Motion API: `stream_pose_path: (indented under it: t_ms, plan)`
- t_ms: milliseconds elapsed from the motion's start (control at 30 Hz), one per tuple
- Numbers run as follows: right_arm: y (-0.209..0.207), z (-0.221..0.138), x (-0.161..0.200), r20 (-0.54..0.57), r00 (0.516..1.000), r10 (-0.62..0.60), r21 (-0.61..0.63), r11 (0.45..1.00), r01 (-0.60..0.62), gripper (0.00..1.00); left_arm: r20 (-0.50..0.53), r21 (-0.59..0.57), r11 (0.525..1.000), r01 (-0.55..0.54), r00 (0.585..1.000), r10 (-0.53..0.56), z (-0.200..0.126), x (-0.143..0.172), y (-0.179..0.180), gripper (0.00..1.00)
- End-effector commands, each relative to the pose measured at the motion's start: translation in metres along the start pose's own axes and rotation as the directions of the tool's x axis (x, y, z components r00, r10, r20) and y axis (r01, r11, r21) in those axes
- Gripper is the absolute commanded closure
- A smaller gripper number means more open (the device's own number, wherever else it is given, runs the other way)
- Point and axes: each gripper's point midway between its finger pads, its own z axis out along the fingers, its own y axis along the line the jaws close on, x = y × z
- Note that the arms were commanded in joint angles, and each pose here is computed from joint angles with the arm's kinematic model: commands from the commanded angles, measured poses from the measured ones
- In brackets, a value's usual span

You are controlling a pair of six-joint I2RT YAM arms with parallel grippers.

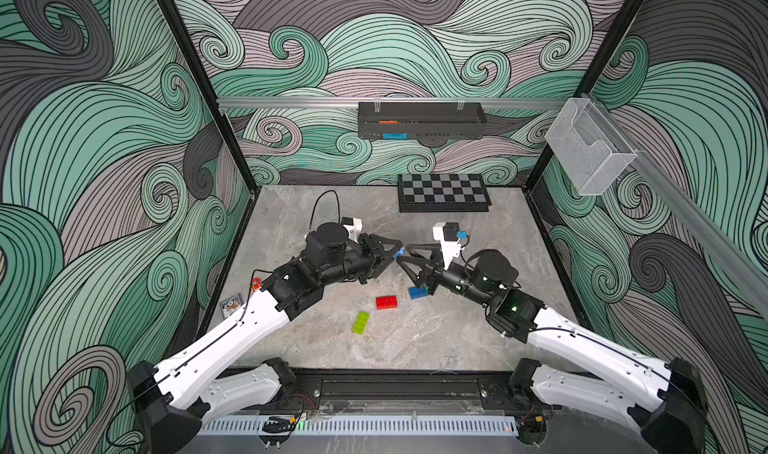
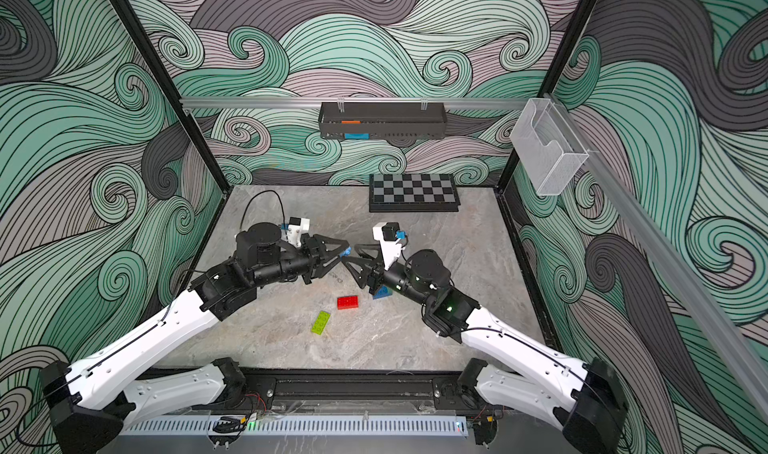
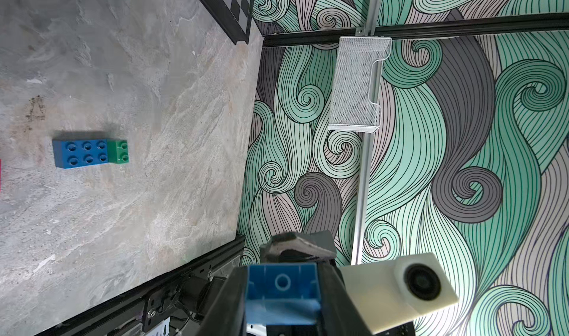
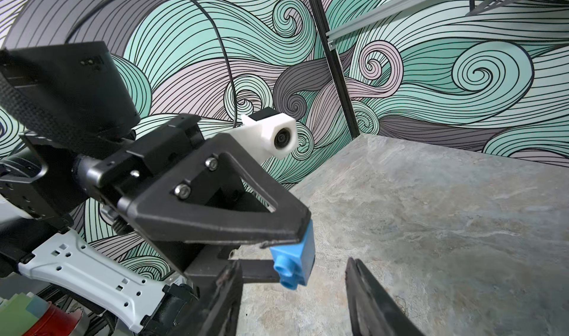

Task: Assemble the number 5 with lego
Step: Pick up the lego brick from the center of the board.

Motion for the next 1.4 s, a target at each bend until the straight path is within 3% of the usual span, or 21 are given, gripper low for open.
stream_pose_path:
  t_ms: [0,767,900,1067,1233,1367]
  plan:
    - [0.009,0.002,-0.021,0.057,0.998,-0.031,-0.020,0.999,0.032,0.46,-0.013,0.061,0.998,0.001,1.000,0.000,-0.007,0.002,-0.015,0.76]
    - [0.006,0.015,-0.020,0.032,0.999,-0.029,-0.009,1.000,0.029,0.83,0.018,0.079,0.997,0.013,1.000,-0.015,-0.009,-0.002,-0.017,0.74]
    - [0.005,0.018,-0.020,0.024,0.999,-0.028,-0.005,1.000,0.028,0.86,0.042,0.075,0.997,0.008,0.999,-0.011,-0.011,-0.006,-0.015,0.65]
    - [-0.002,0.019,-0.016,-0.008,1.000,-0.019,0.018,1.000,0.019,0.88,0.077,0.064,0.998,-0.005,0.997,0.000,-0.015,-0.011,-0.008,0.41]
    - [-0.016,0.012,-0.004,-0.089,0.996,0.012,0.067,0.998,-0.006,0.89,0.132,0.002,1.000,-0.010,0.991,0.010,-0.031,-0.026,0.013,0.39]
    - [-0.029,0.003,0.020,-0.224,0.973,0.058,0.123,0.992,-0.031,0.89,0.173,-0.132,0.990,-0.054,0.982,0.076,-0.054,-0.036,0.045,0.39]
